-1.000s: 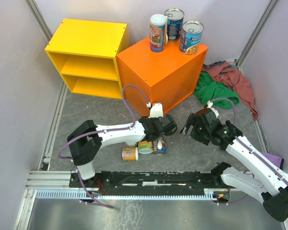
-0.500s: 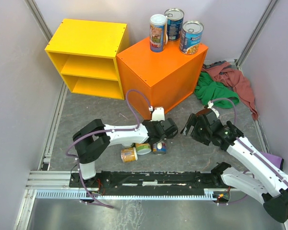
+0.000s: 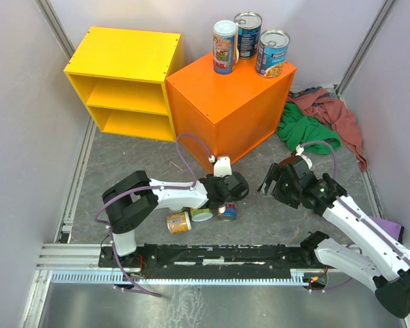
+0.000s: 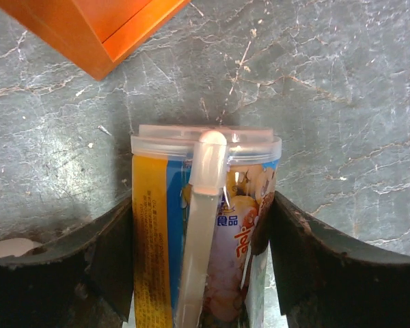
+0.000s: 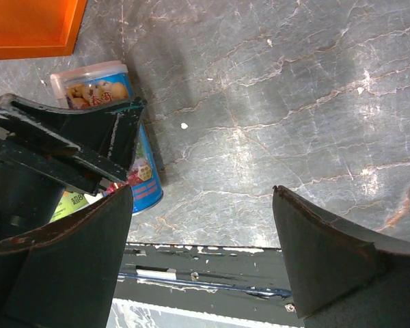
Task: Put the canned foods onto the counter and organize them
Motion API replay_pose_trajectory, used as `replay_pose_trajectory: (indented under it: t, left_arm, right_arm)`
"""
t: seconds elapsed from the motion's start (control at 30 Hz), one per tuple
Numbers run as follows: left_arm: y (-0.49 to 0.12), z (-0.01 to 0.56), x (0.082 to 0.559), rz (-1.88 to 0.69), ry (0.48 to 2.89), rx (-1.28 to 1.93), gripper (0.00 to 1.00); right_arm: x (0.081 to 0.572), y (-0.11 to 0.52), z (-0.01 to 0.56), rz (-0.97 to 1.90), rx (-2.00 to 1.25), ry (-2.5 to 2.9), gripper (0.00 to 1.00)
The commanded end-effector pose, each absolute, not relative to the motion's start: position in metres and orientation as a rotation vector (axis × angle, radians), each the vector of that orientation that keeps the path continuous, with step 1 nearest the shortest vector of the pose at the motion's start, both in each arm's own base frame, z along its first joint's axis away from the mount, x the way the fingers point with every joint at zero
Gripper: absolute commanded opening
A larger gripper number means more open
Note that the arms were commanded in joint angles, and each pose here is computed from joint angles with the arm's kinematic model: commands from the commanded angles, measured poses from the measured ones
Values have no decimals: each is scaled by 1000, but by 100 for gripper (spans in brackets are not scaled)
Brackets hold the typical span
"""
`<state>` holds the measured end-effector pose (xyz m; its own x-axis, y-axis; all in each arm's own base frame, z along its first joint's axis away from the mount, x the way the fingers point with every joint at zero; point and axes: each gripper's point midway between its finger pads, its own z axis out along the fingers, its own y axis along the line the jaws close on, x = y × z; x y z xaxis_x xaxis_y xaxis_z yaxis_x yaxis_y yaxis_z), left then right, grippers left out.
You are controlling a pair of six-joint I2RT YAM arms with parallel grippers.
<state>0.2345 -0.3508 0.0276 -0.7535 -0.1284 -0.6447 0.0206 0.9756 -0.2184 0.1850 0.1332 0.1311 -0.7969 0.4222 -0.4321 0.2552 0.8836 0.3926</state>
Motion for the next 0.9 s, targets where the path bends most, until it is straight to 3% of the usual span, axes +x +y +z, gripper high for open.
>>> replay_pose_trajectory:
  t: [0.0,0.07,0.2,0.47,0.87]
  left_arm:
    - [-353,23,230,-329,2377,-30,60]
    - [-358,32,229,-363,2356,-8,51]
    - [-365,46,225,-390,2322,43,46]
    - [-373,91,211,-419,2188,120,44]
    - [-370,179,174,-542,1995,168,31]
  right_arm:
    - [181,131,131,432,487,2522,90]
    - [180,127,134,418,491,2518,90]
    - [177,122,137,395,498,2513,90]
    - [172,108,141,357,523,2475,90]
    - [168,89,166,318,577,2393,89]
